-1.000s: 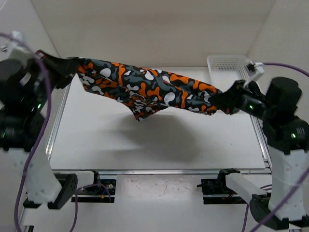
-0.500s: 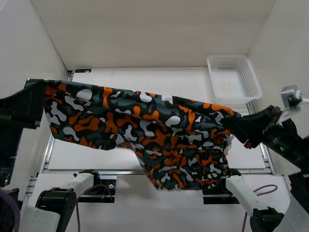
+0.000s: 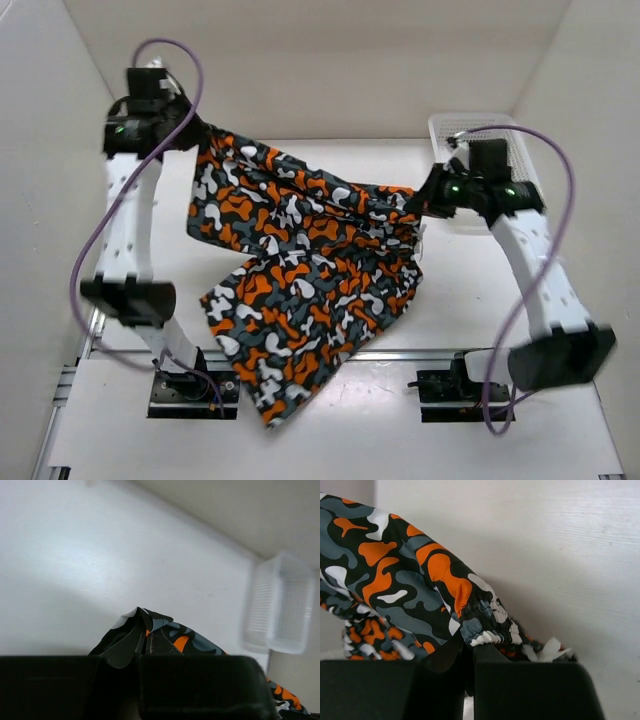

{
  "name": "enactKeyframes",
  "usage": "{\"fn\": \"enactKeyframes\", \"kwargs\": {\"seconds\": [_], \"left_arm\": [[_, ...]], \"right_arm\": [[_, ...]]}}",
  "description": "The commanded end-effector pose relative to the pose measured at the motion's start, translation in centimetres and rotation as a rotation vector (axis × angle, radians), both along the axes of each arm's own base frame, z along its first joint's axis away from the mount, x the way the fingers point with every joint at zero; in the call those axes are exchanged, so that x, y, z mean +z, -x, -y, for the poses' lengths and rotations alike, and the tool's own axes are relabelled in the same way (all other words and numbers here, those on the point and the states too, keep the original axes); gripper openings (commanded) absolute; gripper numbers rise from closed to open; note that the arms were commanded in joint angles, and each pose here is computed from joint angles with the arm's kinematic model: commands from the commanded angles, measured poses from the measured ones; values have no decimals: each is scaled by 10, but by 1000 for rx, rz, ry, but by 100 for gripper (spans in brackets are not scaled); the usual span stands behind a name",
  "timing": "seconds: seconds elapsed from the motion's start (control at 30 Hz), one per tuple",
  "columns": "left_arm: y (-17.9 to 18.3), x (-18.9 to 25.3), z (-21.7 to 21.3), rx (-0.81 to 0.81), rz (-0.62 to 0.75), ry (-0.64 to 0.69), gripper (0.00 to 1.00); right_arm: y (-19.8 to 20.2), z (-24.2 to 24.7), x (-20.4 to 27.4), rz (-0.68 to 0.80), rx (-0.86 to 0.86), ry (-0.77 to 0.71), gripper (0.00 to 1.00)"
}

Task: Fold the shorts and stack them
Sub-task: Flatten the shorts out, then fold the shorts

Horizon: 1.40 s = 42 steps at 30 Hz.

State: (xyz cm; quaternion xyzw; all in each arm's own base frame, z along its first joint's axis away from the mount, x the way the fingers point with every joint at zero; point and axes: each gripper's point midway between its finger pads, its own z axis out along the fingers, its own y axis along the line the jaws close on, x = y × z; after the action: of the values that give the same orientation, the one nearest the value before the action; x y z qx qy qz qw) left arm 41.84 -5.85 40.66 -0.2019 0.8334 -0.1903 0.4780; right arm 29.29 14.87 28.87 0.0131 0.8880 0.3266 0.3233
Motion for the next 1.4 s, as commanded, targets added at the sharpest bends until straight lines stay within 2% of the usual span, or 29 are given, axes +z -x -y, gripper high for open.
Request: {"fn": "enactKeyframes", "kwargs": {"seconds": [0.0, 0.03, 0.1, 0.13, 0.2, 0.23, 0.3, 0.37, 0.4, 0.43, 0.53, 0.63, 0.77, 0.8, 0.87, 0.9, 0.93, 1.0, 1.03, 1.23, 1.37], "left_arm": [[-33, -30, -34, 100, -42, -97, 10], [-44, -44, -36, 110, -69, -106, 10], [-60, -68, -41, 118, -122, -110, 10], [-76, -87, -46, 127, -157, -111, 10], [-90, -102, -47, 114, -181, -94, 10], [-102, -111, -53, 124, -191, -94, 10], [-115, -117, -55, 115, -189, -79, 10], [-132, -119, -57, 104, -171, -63, 10], [-136, -120, -60, 100, -167, -52, 10], [-139, -121, -57, 87, -165, -44, 10], [-138, -129, -51, 65, -191, -18, 10], [-113, -132, -48, 55, -240, -11, 10], [-50, -145, -27, 17, -358, -36, 10], [-22, -149, -22, 8, -389, -38, 10], [6, -155, -11, -13, -413, -24, 10], [30, -181, -3, -22, -493, -17, 10], [50, -169, 1, -28, -464, -12, 10], [81, -192, 15, -54, -521, -9, 10], [97, -184, 20, -59, -495, 4, 10], [166, -216, 55, -119, -573, 15, 10], [194, -242, 71, -144, -645, -11, 10]], "right_arm": [[-55, 8, -42, -1, -48, 82, 0], [-71, 5, -74, -74, -45, 95, 0], [-98, 1, -87, -86, -45, 98, 0], [-115, 2, -117, -159, -51, 111, 0], [-140, -5, -117, -151, -37, 95, 0], [-151, -7, -139, -201, -44, 96, 0], [-176, -9, -132, -177, -55, 73, 0], [-191, -13, -148, -216, -57, 64, 0], [-205, -15, -134, -182, -63, 52, 0], [-207, -17, -146, -217, -56, 50, 0], [-210, -22, -142, -219, -35, 28, 0], [-196, -20, -136, -219, -22, 40, 0], [-169, -5, -133, -237, -31, 51, 0], [-162, 1, -123, -217, -35, 53, 0], [-146, 9, -133, -251, -40, 62, 0], [-140, 10, -127, -242, -40, 61, 0], [-135, 16, -129, -248, -46, 65, 0], [-122, 27, -135, -273, -68, 65, 0], [-117, 27, -136, -279, -68, 66, 0], [-83, 37, -118, -249, -83, 65, 0], [-56, 52, -113, -251, -113, 142, 0]]}}
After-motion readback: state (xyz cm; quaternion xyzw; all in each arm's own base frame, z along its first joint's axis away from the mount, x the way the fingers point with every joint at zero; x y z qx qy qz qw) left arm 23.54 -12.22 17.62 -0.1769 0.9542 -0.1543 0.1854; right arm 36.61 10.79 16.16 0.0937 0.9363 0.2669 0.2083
